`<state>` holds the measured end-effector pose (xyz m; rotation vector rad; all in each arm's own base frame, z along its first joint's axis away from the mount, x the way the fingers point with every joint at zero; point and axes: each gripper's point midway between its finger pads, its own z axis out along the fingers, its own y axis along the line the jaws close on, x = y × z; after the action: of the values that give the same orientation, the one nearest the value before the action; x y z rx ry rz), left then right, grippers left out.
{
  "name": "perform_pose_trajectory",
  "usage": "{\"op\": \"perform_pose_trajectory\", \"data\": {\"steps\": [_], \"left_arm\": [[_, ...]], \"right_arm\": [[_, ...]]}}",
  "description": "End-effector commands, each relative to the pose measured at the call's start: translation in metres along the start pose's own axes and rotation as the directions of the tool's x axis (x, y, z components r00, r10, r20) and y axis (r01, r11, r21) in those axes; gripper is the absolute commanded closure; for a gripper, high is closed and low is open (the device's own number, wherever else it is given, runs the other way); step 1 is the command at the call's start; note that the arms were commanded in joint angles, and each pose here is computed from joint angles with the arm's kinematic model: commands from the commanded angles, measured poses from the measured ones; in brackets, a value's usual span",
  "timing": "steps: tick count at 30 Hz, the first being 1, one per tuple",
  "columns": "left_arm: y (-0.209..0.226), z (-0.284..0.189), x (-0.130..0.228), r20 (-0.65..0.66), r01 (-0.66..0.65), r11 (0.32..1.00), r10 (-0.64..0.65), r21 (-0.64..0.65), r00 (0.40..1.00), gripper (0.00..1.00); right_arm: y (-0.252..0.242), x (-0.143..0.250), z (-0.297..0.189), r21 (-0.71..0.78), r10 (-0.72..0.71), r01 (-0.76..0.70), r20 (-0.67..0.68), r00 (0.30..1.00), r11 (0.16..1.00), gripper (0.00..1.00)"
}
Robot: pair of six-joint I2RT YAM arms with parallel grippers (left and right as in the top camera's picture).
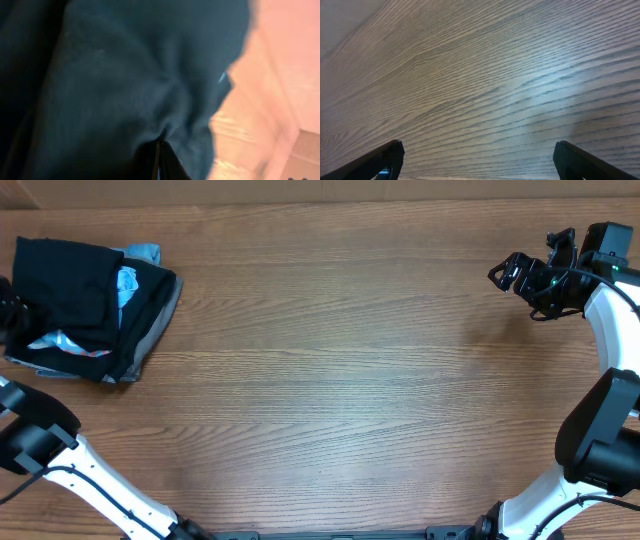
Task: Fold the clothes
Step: 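Press the black shirt flat on top of the stack with the left gripper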
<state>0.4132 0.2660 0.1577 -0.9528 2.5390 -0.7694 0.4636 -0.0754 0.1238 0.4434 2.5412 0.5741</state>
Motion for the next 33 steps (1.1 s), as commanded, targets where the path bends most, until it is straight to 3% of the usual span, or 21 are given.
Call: {"op": "perform_pose_trajectory", "data": {"steps": [1,7,12,16,23,26,33], "left_arm": [[0.043,0.028,0.012,-0.106,0.018,0.995,-0.029,-0.101,0.994,0.96],[0.039,0.032,0.012,-0.113,0.003,0.997,-0.011,-0.072,0.993,0.96],[-0.026,-0.021,0.006,0.024,-0.079,0.994,0.077,0.077,0.997,0.96],[-0.055,-0.038,0.01,0.063,-0.134,0.986,0.128,0.103,0.99,0.87],[-0.071,0.002,0.023,-0.029,-0.24,0.965,0.244,0.102,0.969,0.87],[-0.064,0.026,0.024,-0.078,-0.265,0.963,0.269,0.057,0.96,0.9],[-0.038,0.073,0.033,-0.194,-0.271,0.959,0.283,0.084,0.939,0.96]], "right_arm": [[0.0,-0.002,0.0,0.003,0.001,-0.001,0.006,1.0,1.0,0.0],[0.0,-0.002,0.0,0.003,0.001,-0.001,0.006,1.0,1.0,0.0],[0.0,-0.002,0.0,0.003,0.001,-0.001,0.006,1.0,1.0,0.0],[0.0,-0.002,0.0,0.003,0.001,-0.001,0.006,1.0,1.0,0.0],[0.0,-0.002,0.0,0.003,0.001,-0.001,0.006,1.0,1.0,0.0],[0.0,-0.002,0.0,0.003,0.001,-0.001,0.006,1.0,1.0,0.0],[0.0,-0.002,0.0,0.003,0.001,-0.001,0.006,1.0,1.0,0.0]]}}
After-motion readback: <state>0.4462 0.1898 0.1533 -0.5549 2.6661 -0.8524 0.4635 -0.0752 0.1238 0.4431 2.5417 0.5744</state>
